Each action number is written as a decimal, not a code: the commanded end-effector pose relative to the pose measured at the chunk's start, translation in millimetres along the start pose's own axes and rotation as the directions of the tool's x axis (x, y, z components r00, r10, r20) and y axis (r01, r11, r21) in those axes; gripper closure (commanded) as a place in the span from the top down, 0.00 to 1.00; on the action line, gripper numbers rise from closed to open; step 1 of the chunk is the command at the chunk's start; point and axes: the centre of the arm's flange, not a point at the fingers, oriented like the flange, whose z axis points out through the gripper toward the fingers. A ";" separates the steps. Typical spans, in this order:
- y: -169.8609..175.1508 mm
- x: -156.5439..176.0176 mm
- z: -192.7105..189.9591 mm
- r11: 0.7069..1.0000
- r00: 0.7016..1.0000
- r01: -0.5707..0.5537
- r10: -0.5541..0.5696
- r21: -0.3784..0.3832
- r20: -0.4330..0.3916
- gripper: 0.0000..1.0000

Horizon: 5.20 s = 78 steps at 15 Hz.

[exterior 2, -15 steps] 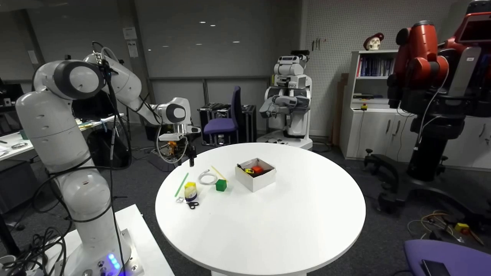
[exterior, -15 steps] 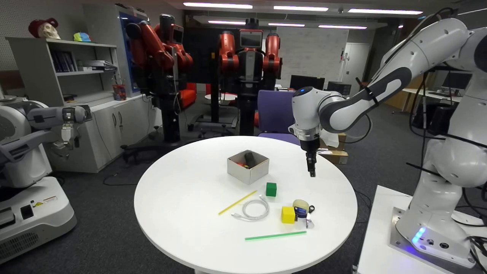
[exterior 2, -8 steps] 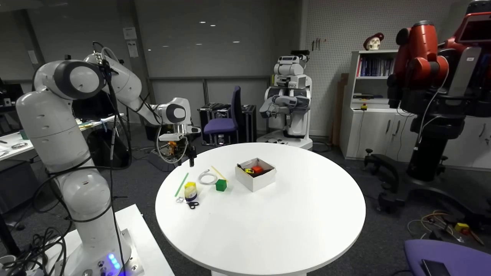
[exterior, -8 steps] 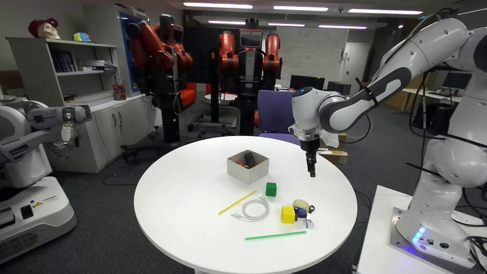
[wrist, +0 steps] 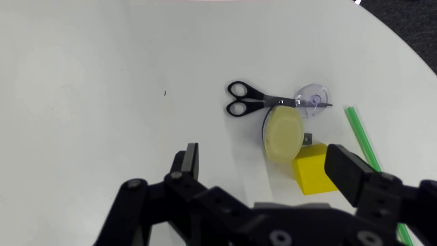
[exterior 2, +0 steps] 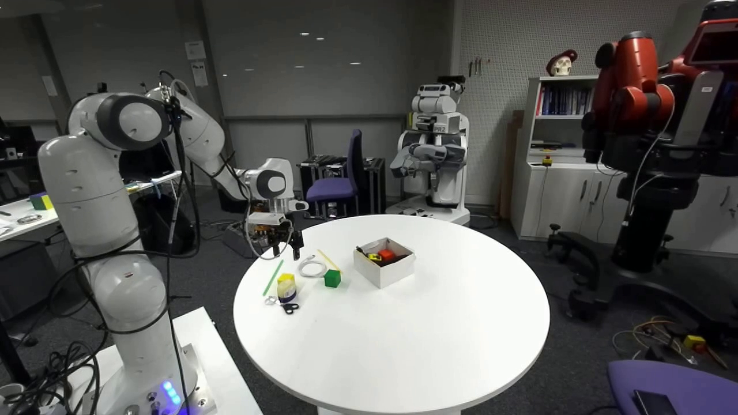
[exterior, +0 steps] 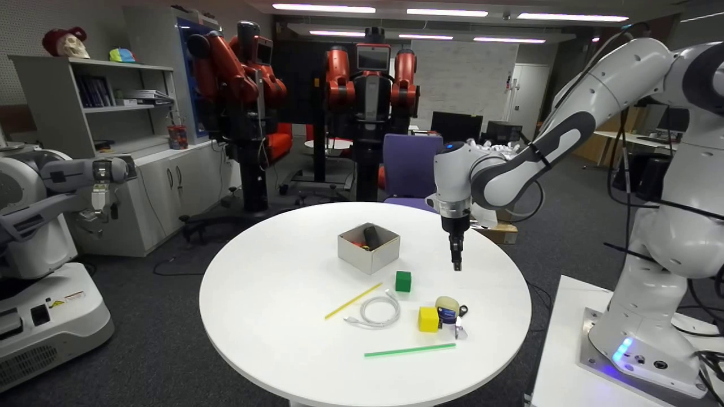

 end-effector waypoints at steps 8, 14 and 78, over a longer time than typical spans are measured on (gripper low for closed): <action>-6.1 -6.9 69.4 0.987 0.994 -0.036 0.052 0.158 -0.099 1.00; -22.8 1.8 106.2 0.993 0.991 -0.007 0.023 0.121 -0.134 1.00; 74.6 172.1 54.1 0.541 0.504 -0.827 0.835 0.154 -0.223 1.00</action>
